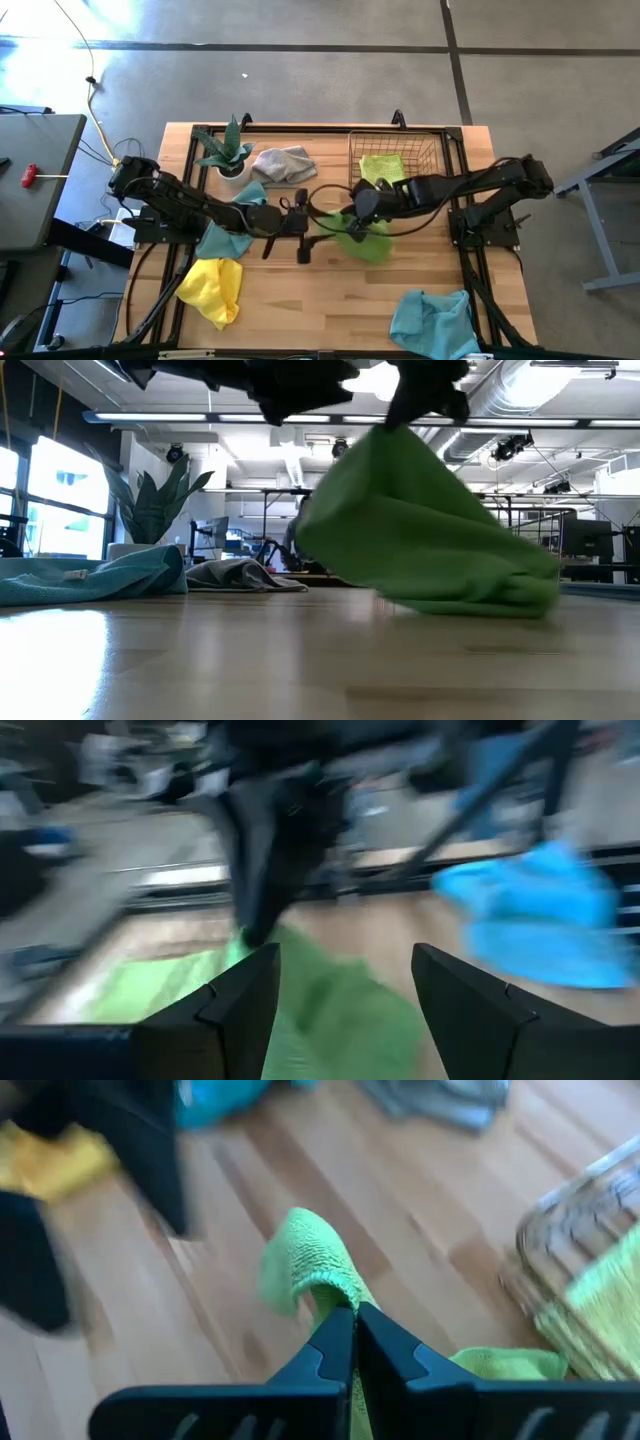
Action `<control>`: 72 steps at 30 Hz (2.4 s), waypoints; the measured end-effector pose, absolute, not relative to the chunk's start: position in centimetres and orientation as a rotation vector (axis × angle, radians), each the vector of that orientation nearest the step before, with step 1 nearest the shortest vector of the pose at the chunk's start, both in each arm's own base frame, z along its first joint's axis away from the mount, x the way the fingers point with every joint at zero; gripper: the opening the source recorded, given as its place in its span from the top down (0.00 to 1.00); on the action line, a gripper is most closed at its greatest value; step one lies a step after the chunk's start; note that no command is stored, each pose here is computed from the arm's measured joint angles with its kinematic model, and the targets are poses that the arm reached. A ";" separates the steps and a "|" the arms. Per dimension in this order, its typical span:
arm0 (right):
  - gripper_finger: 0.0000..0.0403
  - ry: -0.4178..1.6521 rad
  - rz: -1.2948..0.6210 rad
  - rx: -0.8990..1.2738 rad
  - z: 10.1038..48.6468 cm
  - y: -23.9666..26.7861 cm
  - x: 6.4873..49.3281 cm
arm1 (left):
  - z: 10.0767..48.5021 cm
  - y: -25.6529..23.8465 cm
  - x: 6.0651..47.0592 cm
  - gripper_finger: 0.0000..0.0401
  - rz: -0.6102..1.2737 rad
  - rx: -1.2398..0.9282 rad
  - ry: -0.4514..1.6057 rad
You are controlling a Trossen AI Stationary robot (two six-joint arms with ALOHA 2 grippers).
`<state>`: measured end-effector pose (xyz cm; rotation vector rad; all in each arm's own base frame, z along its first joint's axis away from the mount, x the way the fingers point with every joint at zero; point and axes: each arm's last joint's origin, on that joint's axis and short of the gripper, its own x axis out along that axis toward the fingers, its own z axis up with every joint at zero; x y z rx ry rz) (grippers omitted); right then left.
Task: Fold microfiber towels
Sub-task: Fold the green microfiber towel
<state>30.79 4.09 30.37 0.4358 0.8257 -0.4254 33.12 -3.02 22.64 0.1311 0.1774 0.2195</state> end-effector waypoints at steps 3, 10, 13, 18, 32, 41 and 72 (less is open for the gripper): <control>1.00 0.772 -0.426 0.459 30.7 3.5 31.3 | 22.2 -2.6 33.3 0.46 0.365 0.205 0.194; 1.00 0.727 -0.394 0.505 31.0 2.8 31.8 | 21.6 -1.7 33.7 0.46 0.520 0.369 0.215; 1.00 0.696 -0.373 0.519 31.3 2.9 32.1 | 21.5 -1.1 33.9 0.46 0.534 0.407 0.226; 1.00 0.689 -0.370 0.521 31.3 2.9 32.1 | 21.4 -0.5 33.7 0.46 0.617 0.419 0.252; 1.00 0.741 -0.373 0.476 31.0 2.9 31.8 | 19.4 -1.7 32.5 0.46 0.813 0.538 0.495; 1.00 0.744 -0.366 0.457 31.0 2.9 31.8 | 18.4 -1.4 32.2 0.46 0.781 0.427 0.534; 0.73 0.886 -0.104 -0.160 28.9 2.9 31.5 | 25.5 -5.2 26.9 1.00 0.184 0.092 0.457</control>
